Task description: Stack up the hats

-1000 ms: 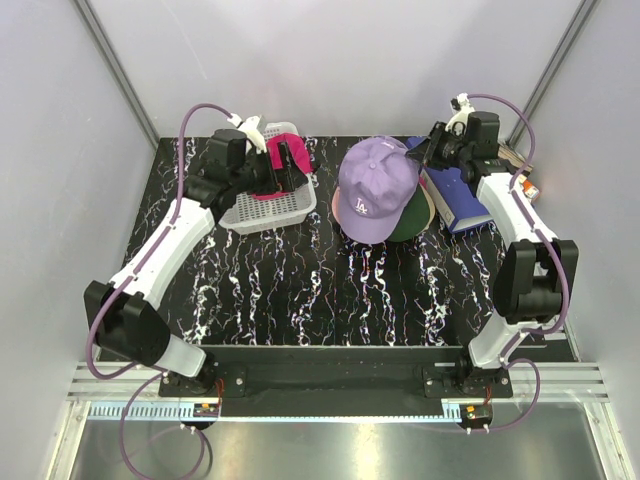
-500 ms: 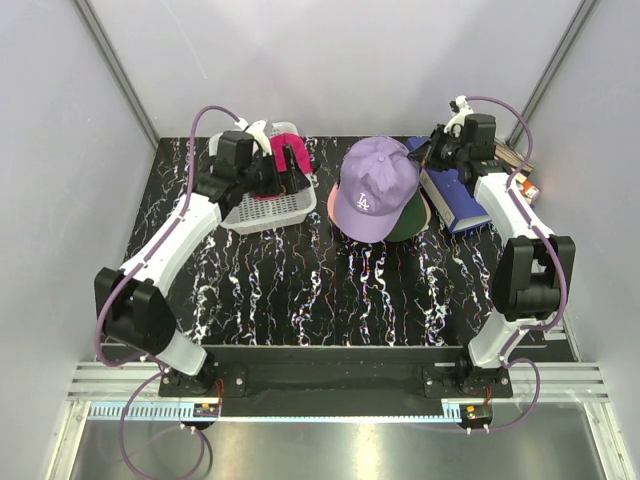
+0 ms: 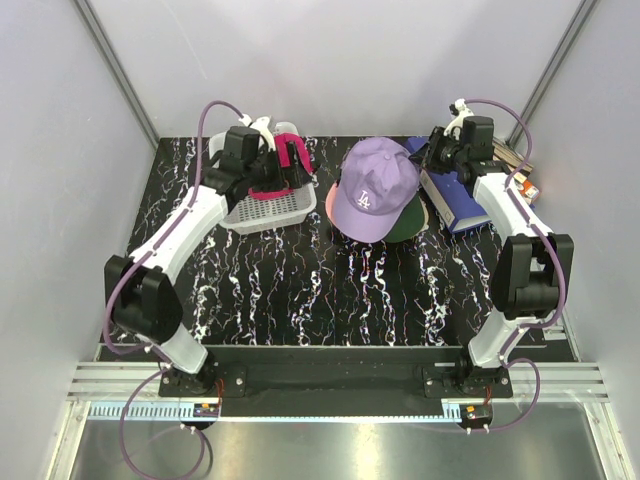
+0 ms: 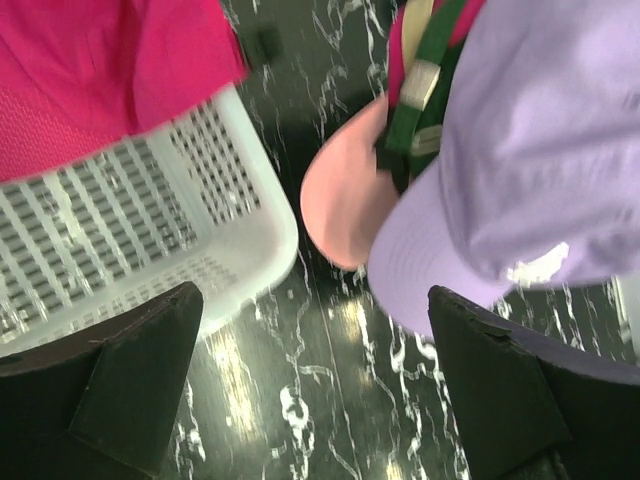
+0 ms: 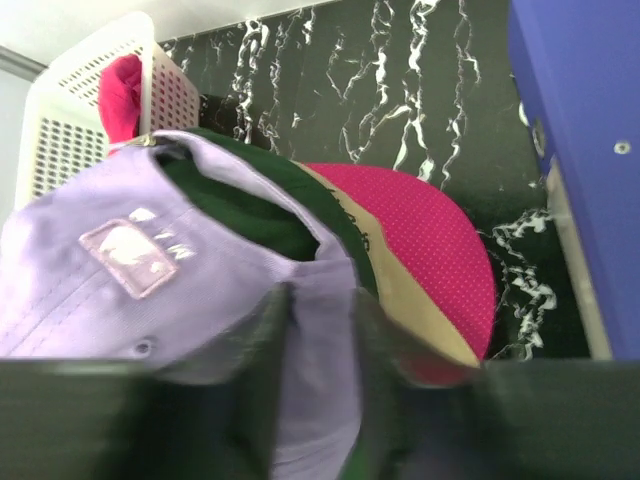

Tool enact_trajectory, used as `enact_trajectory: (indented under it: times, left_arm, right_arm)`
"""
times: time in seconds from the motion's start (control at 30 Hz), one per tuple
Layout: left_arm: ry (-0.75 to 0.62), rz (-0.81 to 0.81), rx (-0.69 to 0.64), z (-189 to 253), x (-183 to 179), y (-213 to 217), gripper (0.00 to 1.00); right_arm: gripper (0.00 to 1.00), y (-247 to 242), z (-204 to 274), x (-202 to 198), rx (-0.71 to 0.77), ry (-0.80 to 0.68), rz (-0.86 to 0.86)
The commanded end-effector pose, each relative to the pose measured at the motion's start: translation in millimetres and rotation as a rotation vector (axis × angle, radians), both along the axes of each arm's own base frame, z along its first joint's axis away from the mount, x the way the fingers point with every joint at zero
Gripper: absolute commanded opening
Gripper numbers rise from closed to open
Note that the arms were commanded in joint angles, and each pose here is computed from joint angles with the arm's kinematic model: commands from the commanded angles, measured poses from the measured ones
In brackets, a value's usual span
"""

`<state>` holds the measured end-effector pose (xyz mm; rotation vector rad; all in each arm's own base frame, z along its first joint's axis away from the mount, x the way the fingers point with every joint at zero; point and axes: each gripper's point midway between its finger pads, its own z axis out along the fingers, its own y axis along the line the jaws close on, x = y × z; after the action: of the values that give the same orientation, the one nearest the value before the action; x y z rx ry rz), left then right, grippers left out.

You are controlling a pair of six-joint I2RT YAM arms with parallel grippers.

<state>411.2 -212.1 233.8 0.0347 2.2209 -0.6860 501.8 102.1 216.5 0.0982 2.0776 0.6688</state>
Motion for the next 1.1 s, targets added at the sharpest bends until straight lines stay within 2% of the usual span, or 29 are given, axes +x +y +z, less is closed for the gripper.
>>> enact_trajectory:
  times: [0.0, 0.03, 0.17, 0.3, 0.4, 0.5, 0.6, 0.77, 0.83, 1.0, 1.07]
  left_arm:
    - [-0.114, 0.051, 0.033, 22.0, 41.2, 2.1, 0.99]
    - [-0.098, 0.065, 0.055, 10.1, 49.8, 2.8, 0.99]
    - [-0.074, 0.107, 0.072, -8.1, 75.9, 3.2, 0.98]
    - [-0.112, 0.153, 0.065, -7.2, 104.0, 2.3, 0.95]
    - [-0.135, 0.219, 0.106, -13.4, 120.7, 15.1, 0.93]
    - [-0.101, 0.244, 0.083, -30.2, 133.6, 22.6, 0.92]
    - [-0.061, 0.212, 0.029, -46.3, 142.9, 17.9, 0.91]
    - [-0.091, 0.152, -0.017, -47.9, 157.3, 3.9, 0.89]
    - [-0.087, 0.149, -0.03, -49.9, 161.4, 2.1, 0.84]
    - [-0.066, 0.149, -0.064, -65.3, 171.3, 1.5, 0.82]
    - [-0.049, 0.15, -0.09, -72.3, 173.5, 1.2, 0.75]
  right_arm:
    - [0.5, -5.1, 4.3, -8.3, -0.03, 0.027, -0.014]
    - [0.65, -5.0, 9.4, -8.7, -0.026, 0.018, -0.016]
    - [0.75, -9.9, 33.2, -13.2, -0.036, -0.032, -0.045]
    - [0.76, -14.4, 57.3, -22.6, -0.048, -0.085, -0.069]
    - [0.76, -18.6, 70.3, -30.7, -0.053, -0.113, -0.09]
    - [0.76, -19.8, 87.2, -41.8, -0.055, -0.152, -0.092]
    - [0.77, -21.0, 98.5, -52.7, -0.066, -0.186, -0.089]
    - [0.78, -24.0, 104.5, -63.2, -0.073, -0.204, -0.107]
    - [0.78, -23.8, 102.1, -65.3, -0.071, -0.201, -0.106]
    - [0.78, -22.7, 103.3, -69.0, -0.074, -0.206, -0.094]
    - [0.78, -22.1, 103.9, -69.6, -0.076, -0.21, -0.089]
